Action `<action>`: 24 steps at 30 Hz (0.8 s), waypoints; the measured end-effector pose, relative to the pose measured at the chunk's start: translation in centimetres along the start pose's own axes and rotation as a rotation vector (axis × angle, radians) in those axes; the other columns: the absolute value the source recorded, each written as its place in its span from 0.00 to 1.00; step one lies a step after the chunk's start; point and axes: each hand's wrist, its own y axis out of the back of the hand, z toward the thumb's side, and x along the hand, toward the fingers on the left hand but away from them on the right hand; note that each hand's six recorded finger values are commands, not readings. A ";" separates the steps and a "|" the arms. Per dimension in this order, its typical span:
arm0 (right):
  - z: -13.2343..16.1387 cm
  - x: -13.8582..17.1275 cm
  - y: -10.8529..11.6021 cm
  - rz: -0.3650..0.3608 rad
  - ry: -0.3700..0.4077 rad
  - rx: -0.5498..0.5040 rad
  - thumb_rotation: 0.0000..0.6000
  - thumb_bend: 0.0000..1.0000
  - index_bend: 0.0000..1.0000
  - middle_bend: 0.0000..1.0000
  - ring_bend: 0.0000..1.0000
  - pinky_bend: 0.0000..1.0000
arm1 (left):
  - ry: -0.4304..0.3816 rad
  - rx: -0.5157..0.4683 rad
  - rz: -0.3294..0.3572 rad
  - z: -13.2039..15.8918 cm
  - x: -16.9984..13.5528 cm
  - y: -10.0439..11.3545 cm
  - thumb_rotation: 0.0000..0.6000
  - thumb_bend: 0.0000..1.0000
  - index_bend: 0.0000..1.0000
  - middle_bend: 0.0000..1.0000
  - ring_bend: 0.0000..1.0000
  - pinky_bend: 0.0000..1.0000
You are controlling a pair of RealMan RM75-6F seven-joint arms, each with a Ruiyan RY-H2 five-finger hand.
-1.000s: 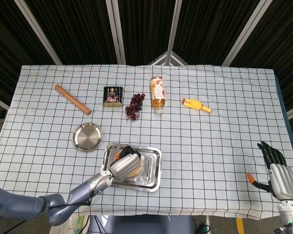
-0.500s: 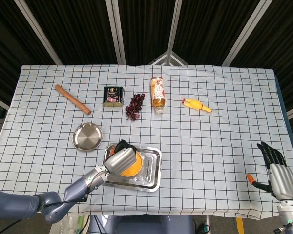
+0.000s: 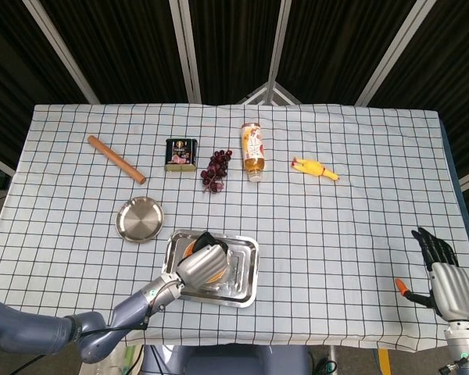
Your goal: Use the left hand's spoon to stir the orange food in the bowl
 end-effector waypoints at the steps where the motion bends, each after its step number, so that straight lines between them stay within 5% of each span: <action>1: 0.0 0.0 0.0 0.000 0.000 0.000 1.00 0.34 0.00 0.00 0.00 0.00 | -0.003 0.003 -0.002 0.2 0.0 0.0 1.00 0.55 0.79 1.00 1.00 1.00; 24: 0.0 0.0 -0.1 0.002 0.000 0.003 1.00 0.34 0.00 0.00 0.00 0.00 | 0.000 0.066 -0.088 -0.9 -0.6 -2.9 1.00 0.55 0.79 1.00 1.00 1.00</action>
